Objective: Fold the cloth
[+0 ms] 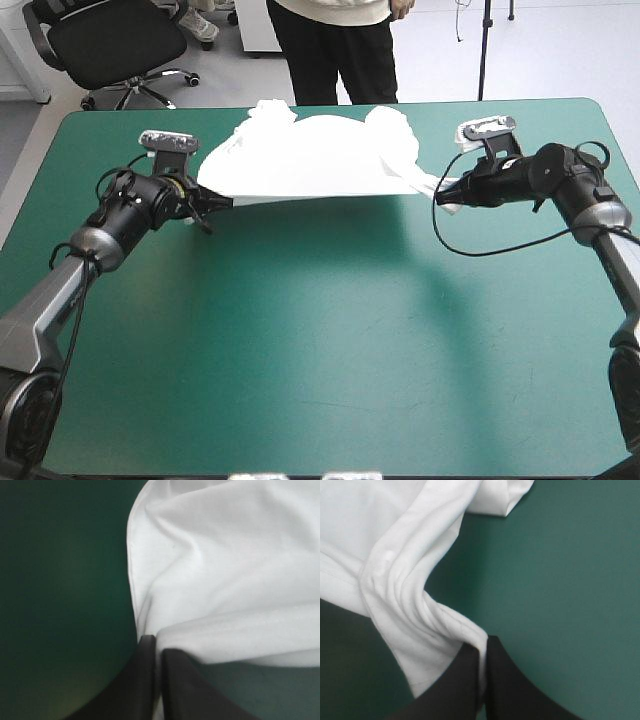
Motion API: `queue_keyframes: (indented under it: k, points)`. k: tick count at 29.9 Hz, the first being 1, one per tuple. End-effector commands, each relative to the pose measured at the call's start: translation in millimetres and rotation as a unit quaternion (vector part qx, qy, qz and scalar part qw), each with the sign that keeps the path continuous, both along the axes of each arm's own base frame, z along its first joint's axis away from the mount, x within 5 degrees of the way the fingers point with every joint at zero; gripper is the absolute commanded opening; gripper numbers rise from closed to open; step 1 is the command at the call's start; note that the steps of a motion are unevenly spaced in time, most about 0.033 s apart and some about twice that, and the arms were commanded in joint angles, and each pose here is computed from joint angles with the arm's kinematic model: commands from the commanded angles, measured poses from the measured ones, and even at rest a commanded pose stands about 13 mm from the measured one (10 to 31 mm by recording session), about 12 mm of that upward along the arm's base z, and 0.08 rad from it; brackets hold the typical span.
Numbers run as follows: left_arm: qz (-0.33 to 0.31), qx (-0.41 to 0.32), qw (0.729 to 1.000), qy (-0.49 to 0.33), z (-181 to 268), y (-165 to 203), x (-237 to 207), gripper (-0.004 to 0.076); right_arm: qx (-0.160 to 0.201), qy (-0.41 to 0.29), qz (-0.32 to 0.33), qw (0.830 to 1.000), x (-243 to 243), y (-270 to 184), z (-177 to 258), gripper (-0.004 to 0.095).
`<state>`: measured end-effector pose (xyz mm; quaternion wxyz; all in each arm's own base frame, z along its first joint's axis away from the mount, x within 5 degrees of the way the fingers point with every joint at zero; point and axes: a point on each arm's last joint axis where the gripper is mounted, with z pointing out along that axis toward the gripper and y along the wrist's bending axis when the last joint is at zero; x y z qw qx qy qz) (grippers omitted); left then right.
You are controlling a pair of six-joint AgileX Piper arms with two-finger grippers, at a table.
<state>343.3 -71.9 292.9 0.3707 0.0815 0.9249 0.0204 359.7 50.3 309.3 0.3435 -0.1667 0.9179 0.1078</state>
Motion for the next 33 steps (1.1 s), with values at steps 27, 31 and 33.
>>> queue_keyframes:
  k: [27, 31, 33]
  points:
    - [-0.122, -0.063, 0.98, 0.141, -24.2, 19.3, -187.3, -0.0017, 0.001, 0.085, -0.042, 0.996, -231.4, -21.2, -10.2, -0.0017]
    - [-0.122, -0.061, 0.973, 0.188, -46.1, 22.1, -203.1, -0.0017, 0.002, 0.112, -0.045, 0.993, -240.0, -21.4, -28.0, -0.0017]
    - [-0.122, -0.059, 0.968, 0.209, -54.8, 23.6, -210.2, -0.0017, 0.007, 0.128, -0.045, 0.991, -243.5, -20.6, -35.2, -0.0017]
